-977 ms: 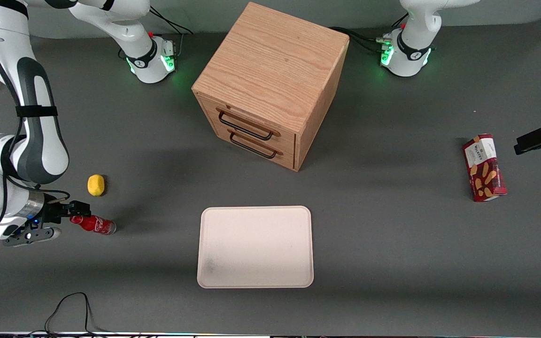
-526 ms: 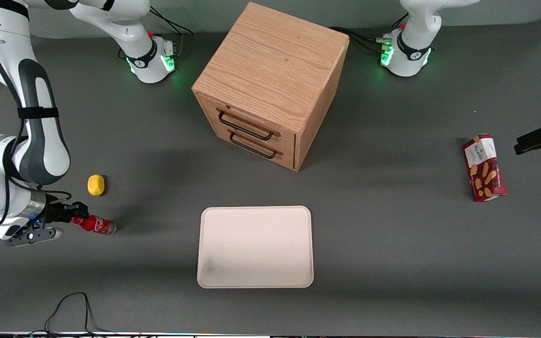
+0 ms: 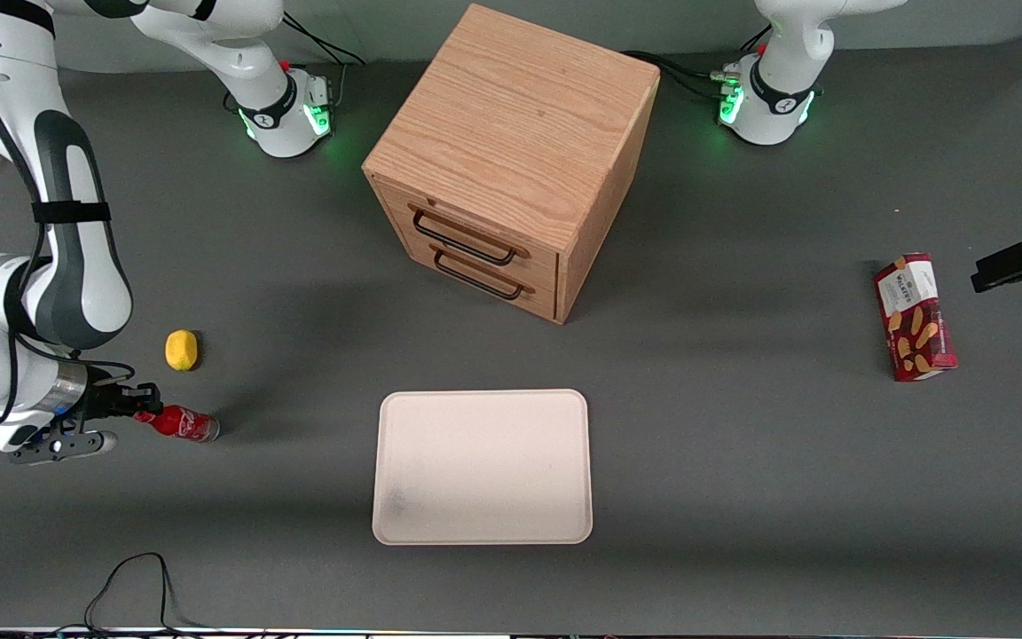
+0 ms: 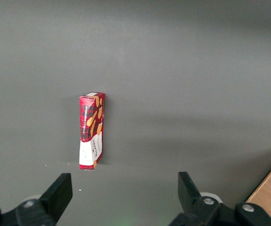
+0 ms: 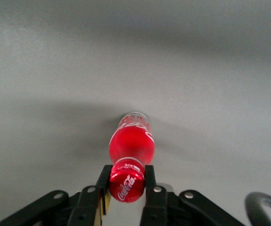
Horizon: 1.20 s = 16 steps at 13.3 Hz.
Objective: Place coke bottle on tray
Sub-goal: 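Close the right gripper around the bottle's neck, then lift the bottle and carry it over the white tray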
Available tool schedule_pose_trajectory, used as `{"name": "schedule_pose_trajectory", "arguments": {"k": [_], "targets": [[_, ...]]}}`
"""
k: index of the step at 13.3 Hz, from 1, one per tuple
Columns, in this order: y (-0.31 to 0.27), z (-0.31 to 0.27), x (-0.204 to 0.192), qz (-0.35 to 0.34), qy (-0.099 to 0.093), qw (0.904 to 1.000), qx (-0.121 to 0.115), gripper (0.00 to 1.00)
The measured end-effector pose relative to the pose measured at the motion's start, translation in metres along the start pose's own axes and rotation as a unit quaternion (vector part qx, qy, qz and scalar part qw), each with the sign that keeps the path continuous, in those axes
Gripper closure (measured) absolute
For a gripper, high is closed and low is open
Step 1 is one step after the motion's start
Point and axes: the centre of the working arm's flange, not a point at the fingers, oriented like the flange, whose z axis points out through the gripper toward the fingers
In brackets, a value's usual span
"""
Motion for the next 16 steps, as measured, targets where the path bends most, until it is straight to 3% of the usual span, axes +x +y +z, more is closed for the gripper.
{"name": "schedule_pose_trajectory", "arguments": {"k": [5, 10, 14, 16], "targets": [[-0.018, -0.130, -0.019, 0.003, -0.048, 0.9986, 0.022, 0.69], [-0.018, -0.235, -0.047, 0.002, -0.086, 0.9963, -0.008, 0.69], [-0.024, -0.252, -0.049, 0.027, -0.085, 0.9959, -0.017, 0.69], [-0.056, -0.247, -0.036, 0.054, -0.084, 0.9947, -0.023, 0.69]]}}
